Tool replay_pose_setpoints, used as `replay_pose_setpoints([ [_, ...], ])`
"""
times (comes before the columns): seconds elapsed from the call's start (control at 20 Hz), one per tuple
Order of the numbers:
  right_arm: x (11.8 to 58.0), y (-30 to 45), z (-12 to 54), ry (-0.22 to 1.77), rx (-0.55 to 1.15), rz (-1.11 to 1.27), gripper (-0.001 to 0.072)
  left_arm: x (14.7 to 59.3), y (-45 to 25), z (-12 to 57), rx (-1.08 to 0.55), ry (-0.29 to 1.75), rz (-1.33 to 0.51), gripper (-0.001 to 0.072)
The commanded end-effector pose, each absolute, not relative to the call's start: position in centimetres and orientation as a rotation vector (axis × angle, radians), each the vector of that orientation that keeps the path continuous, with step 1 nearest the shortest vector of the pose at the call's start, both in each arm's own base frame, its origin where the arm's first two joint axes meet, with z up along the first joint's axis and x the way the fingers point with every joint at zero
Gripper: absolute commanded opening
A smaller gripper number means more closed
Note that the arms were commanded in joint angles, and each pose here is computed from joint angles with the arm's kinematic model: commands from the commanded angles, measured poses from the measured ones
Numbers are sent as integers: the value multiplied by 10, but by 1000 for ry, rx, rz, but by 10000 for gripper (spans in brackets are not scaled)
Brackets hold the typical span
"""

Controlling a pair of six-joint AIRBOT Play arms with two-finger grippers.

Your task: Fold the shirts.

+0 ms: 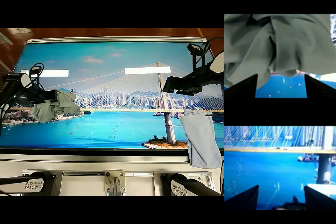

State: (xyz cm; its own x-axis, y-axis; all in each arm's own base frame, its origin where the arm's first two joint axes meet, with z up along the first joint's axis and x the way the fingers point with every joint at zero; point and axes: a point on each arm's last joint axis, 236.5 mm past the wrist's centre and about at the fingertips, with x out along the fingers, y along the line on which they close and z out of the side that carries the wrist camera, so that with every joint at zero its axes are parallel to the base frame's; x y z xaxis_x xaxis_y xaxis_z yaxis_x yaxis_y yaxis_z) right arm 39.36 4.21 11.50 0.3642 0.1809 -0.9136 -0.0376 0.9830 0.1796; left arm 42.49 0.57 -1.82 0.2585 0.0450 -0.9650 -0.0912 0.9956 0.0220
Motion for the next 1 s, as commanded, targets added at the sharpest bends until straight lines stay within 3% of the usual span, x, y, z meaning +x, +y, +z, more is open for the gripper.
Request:
replay_pose_setpoints([
  [0.0, 396, 42, 116, 1182, 136, 141, 683, 428, 25, -67, -63, 1443, 145, 705],
  [0.15, 396, 43, 116, 1179, 137, 141, 683, 431, 21, -90, -73, 1484, 139, 685],
  [0.2, 398, 43, 117, 1173, 137, 141, 683, 430, 21, -94, -75, 1494, 139, 437],
  [0.25, 399, 42, 117, 1165, 138, 140, 683, 428, 19, -95, -83, 1501, 134, 72],
  [0.3, 402, 42, 118, 1154, 138, 139, 683, 430, 14, -90, -101, 1496, 121, 38],
  [0.45, 414, 41, 124, 1095, 140, 133, 683, 455, -6, -37, -118, 1368, 34, 38],
  [0.65, 429, 39, 134, 1021, 124, 132, 683, 477, -60, 136, -3, 966, -124, 37],
  [0.8, 425, 38, 160, 959, 77, 152, 682, 436, -124, 279, 24, 617, -279, 37],
  [0.95, 413, 30, 221, 811, 16, 138, 681, 377, -182, 354, -48, 429, -438, 37],
])
